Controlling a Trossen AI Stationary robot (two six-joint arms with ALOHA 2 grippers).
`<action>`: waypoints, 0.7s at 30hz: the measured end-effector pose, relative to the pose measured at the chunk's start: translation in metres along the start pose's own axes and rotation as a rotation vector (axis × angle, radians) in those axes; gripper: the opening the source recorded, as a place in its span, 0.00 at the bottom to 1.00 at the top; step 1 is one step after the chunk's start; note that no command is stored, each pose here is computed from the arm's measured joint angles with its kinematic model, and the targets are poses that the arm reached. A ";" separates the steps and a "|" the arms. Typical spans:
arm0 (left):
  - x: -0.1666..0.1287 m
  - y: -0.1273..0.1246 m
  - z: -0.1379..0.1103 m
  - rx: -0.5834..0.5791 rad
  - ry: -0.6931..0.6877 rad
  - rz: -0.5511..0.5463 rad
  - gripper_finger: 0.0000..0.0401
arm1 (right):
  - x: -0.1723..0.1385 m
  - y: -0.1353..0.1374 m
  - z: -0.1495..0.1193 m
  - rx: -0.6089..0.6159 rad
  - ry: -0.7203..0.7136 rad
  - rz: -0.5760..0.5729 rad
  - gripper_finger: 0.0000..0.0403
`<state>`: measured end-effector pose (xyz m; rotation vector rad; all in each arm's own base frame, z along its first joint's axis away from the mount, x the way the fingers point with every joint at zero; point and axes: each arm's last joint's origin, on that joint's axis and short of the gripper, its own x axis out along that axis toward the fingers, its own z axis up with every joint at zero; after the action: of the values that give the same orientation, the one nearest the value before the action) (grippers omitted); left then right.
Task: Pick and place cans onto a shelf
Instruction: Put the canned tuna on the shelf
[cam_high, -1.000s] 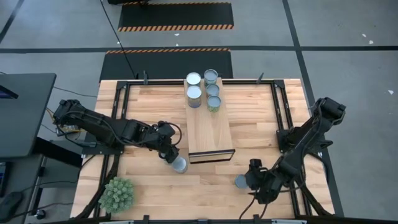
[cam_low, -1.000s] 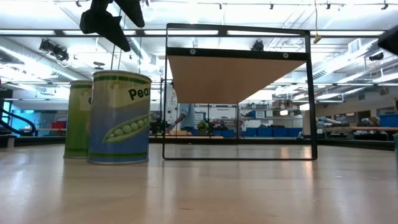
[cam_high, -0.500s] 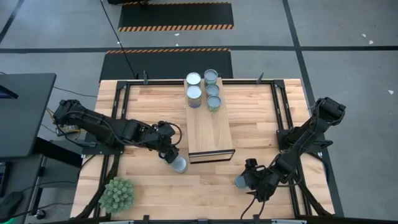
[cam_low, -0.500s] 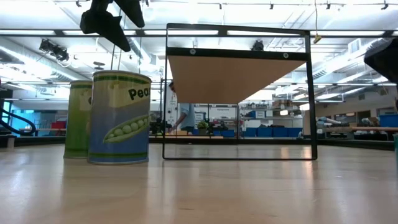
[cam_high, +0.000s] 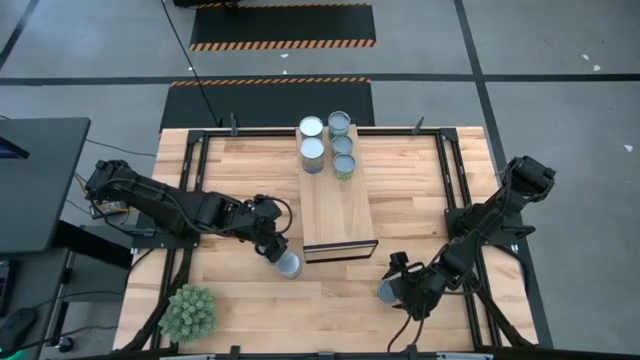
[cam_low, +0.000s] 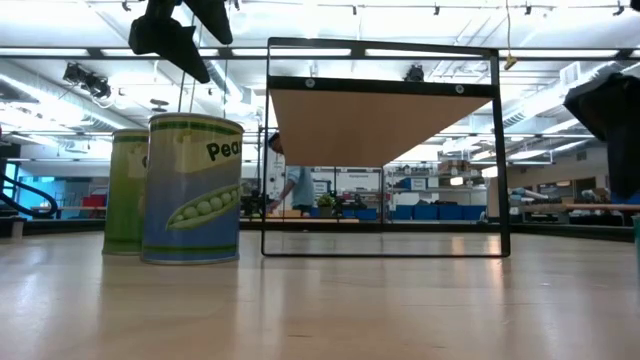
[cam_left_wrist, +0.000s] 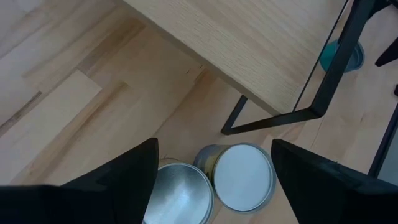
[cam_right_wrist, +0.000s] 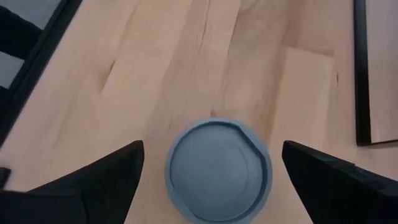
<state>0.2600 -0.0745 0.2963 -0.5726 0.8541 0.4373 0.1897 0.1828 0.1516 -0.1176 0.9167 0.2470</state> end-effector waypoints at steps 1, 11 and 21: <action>0.000 0.000 0.000 0.000 0.000 0.000 0.79 | 0.001 -0.001 -0.001 0.000 0.003 0.001 0.97; 0.000 0.000 0.000 0.000 0.000 0.000 0.79 | 0.006 -0.005 -0.012 -0.042 -0.001 0.017 0.97; 0.000 0.000 0.000 -0.006 0.000 0.000 0.79 | 0.014 -0.018 -0.022 -0.048 -0.018 0.037 0.94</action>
<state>0.2600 -0.0745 0.2963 -0.5782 0.8530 0.4400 0.1857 0.1632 0.1266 -0.1425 0.8962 0.3043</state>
